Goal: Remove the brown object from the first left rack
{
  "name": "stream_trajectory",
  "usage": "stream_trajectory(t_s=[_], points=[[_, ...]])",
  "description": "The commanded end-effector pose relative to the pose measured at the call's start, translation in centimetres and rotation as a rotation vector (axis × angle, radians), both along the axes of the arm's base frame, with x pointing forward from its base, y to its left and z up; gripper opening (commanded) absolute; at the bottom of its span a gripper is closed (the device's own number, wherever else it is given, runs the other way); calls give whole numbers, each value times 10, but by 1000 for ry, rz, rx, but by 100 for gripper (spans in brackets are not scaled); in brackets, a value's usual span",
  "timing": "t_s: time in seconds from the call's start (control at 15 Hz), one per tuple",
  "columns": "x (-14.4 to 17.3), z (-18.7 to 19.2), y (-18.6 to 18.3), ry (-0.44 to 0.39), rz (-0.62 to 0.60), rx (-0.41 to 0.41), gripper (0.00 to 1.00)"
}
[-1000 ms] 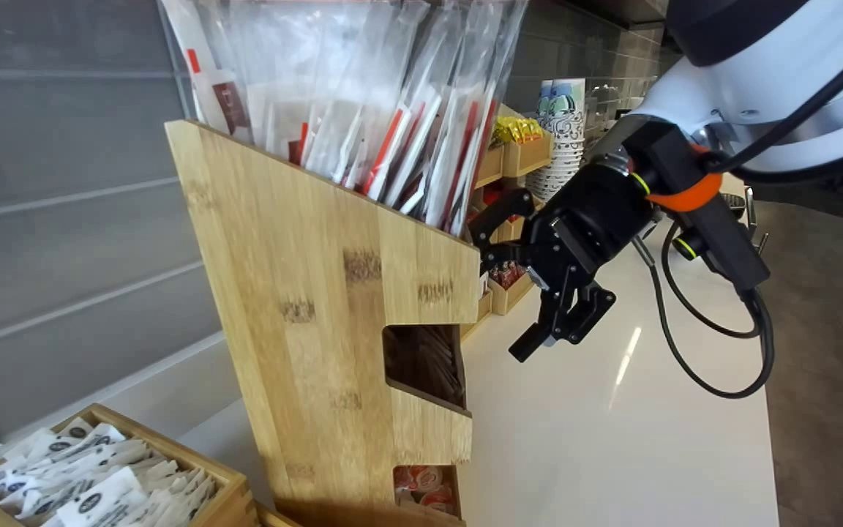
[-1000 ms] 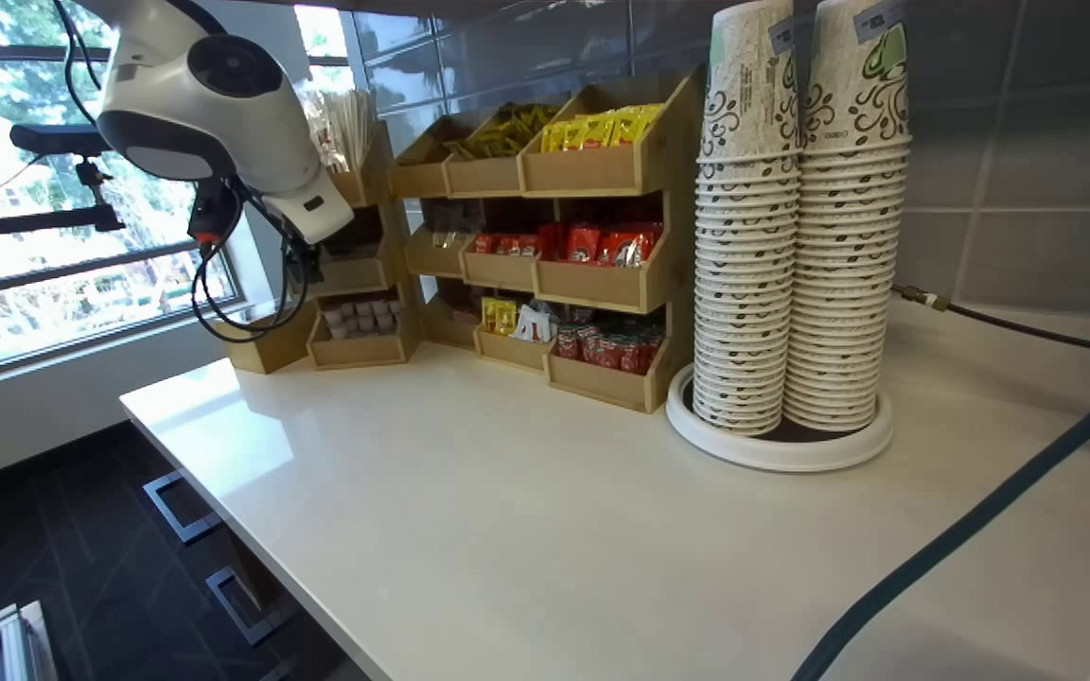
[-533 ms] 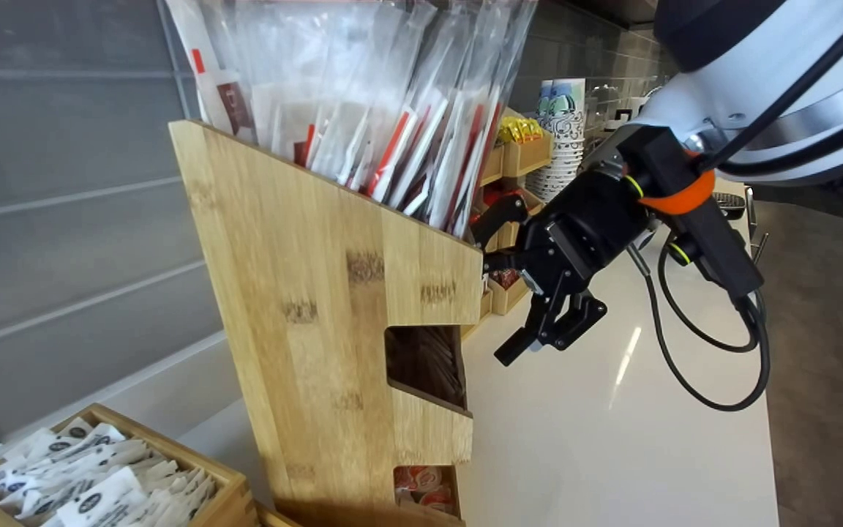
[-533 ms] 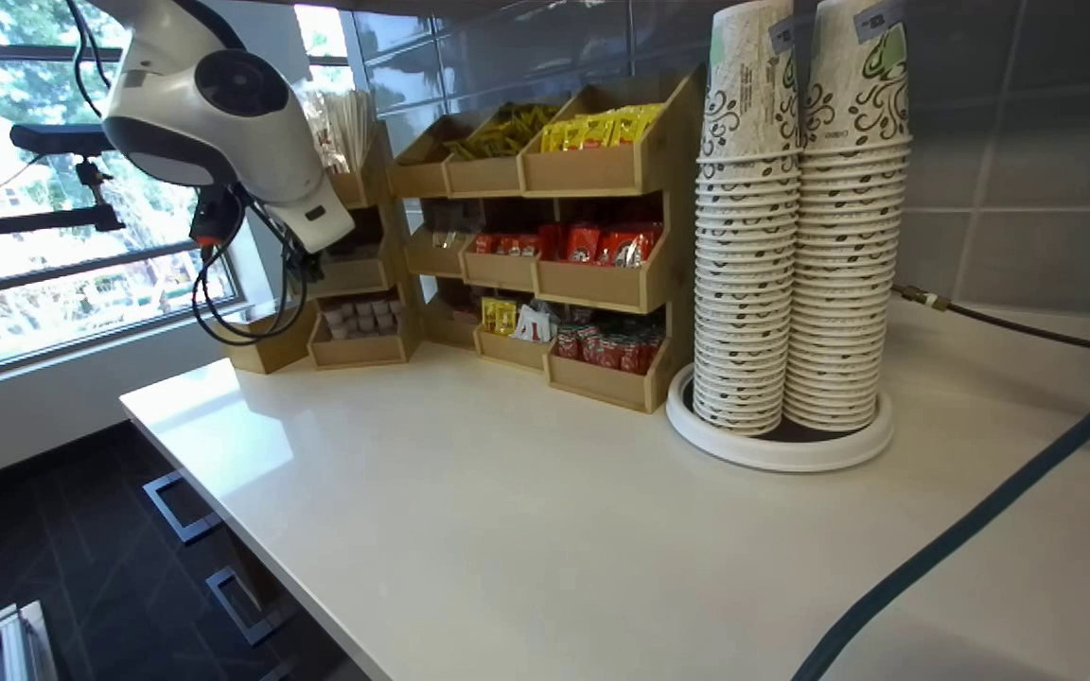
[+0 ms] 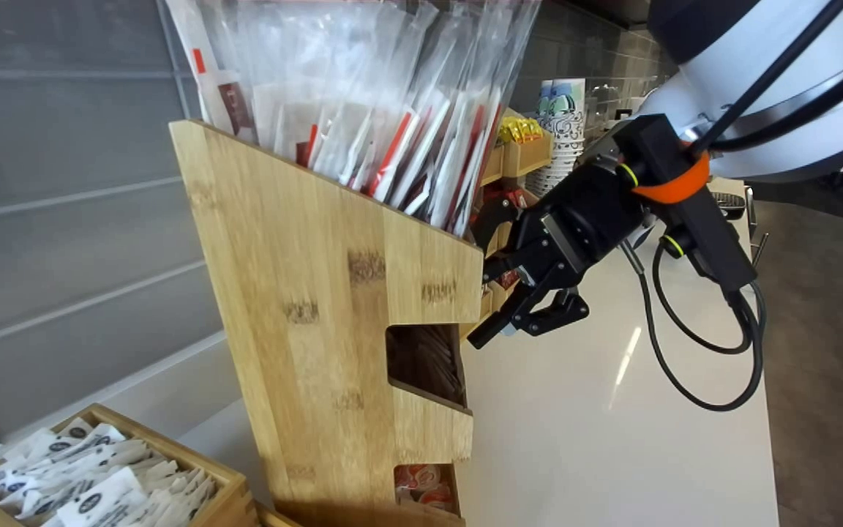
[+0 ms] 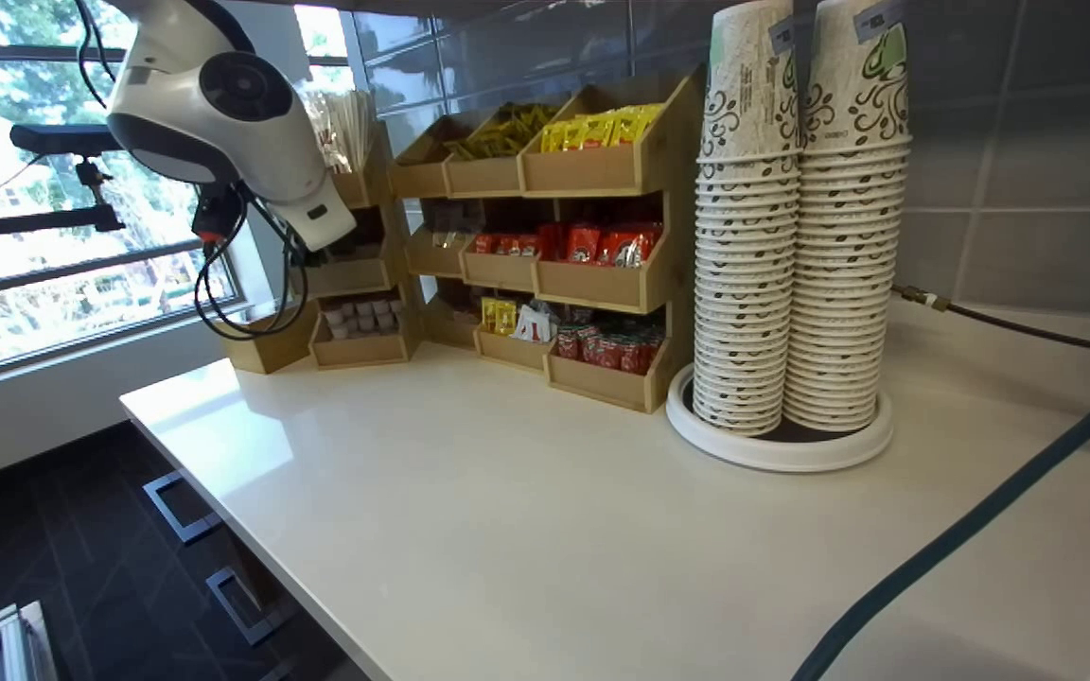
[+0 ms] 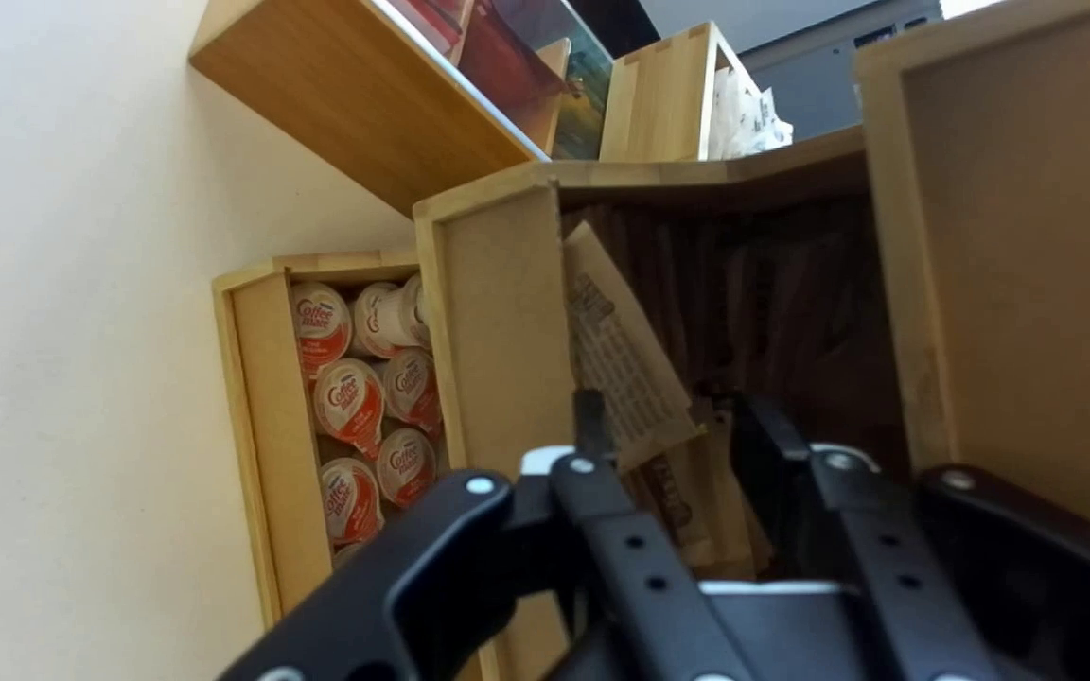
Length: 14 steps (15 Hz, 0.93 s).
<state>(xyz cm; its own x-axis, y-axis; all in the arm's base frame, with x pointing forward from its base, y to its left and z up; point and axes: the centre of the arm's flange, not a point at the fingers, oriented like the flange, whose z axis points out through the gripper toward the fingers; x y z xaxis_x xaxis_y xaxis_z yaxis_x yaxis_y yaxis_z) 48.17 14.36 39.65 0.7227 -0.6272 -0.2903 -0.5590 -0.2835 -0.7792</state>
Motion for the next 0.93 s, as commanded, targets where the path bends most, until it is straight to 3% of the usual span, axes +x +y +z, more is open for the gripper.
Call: stream_trajectory(t_s=[0.0,0.13,0.2,0.27,0.53,0.87], points=[[5,-8,5,0,20,35,50],[4,-11,6,11,28,40,52],[4,-13,6,15,28,39,43],[4,-15,5,19,27,38,26],[4,-13,3,19,24,36,2],[5,-11,3,15,23,32,0]])
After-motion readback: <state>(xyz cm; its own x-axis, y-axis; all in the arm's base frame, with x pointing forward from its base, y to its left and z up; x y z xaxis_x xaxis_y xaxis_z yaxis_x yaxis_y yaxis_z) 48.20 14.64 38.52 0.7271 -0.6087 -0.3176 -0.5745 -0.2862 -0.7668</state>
